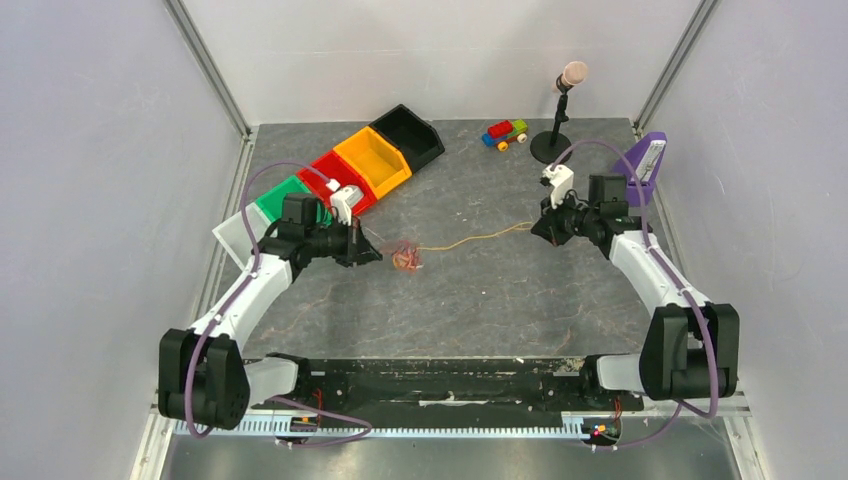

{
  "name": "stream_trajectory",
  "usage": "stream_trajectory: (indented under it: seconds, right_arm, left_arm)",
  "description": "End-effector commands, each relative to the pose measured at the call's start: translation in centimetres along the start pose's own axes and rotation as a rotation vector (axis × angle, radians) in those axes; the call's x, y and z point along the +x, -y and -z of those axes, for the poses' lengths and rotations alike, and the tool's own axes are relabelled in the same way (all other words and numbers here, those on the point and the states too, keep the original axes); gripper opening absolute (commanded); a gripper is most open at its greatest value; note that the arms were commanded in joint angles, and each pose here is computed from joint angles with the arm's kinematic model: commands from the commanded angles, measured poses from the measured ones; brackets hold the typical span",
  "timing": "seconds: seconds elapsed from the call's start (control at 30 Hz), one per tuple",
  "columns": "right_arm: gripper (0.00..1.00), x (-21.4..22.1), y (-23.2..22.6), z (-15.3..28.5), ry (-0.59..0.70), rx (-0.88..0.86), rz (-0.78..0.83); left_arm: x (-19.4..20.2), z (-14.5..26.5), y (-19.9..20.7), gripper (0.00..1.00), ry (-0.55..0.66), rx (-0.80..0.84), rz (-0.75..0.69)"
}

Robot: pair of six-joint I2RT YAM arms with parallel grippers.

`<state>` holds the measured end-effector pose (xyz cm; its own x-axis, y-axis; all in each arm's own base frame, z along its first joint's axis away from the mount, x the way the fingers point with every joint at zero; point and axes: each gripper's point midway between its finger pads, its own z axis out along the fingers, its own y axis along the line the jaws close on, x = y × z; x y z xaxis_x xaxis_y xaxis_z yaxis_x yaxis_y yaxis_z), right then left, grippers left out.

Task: Untangle the cables

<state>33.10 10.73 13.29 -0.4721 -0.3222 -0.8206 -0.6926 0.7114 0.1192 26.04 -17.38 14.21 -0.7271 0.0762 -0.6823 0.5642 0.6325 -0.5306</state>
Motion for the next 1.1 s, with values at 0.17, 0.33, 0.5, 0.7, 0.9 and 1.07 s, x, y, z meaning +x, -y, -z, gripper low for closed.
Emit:
stream_trajectory:
  seconds: [0.17, 0.33, 0.5, 0.7, 0.9, 1.07]
  right_arm:
    - [0.00, 5.9, 6.5, 3.0, -0.139, 0.176, -0.049]
    - [0.00, 8.0, 8.7, 3.7, -0.193, 0.255, -0.083]
    - [0.00, 9.4, 13.7, 6.6, -0.218, 0.390, -0.125]
    - [0.00, 10.2, 17.2, 10.1, -0.216, 0.487, -0.137]
    - [0.00, 10.3, 16.6, 10.0, -0.206, 0.443, -0.148]
    - [0.00, 9.7, 18.0, 10.7, -0.195, 0.485, -0.152]
  left_arm:
    - [2.2, 2.0, -3.9, 0.02, -0.036, -0.097, -0.055]
    - [1.2, 2.0, -4.9, 0.02, -0.044, -0.147, -0.058]
    - [3.0, 3.3, -7.4, 0.02, -0.139, -0.229, -0.115]
    - [4.8, 4.1, -10.1, 0.02, -0.221, -0.312, -0.194]
    - [4.0, 3.3, -9.2, 0.02, -0.217, -0.245, -0.217]
    - [4.7, 3.8, -10.1, 0.02, -0.291, -0.293, -0.291]
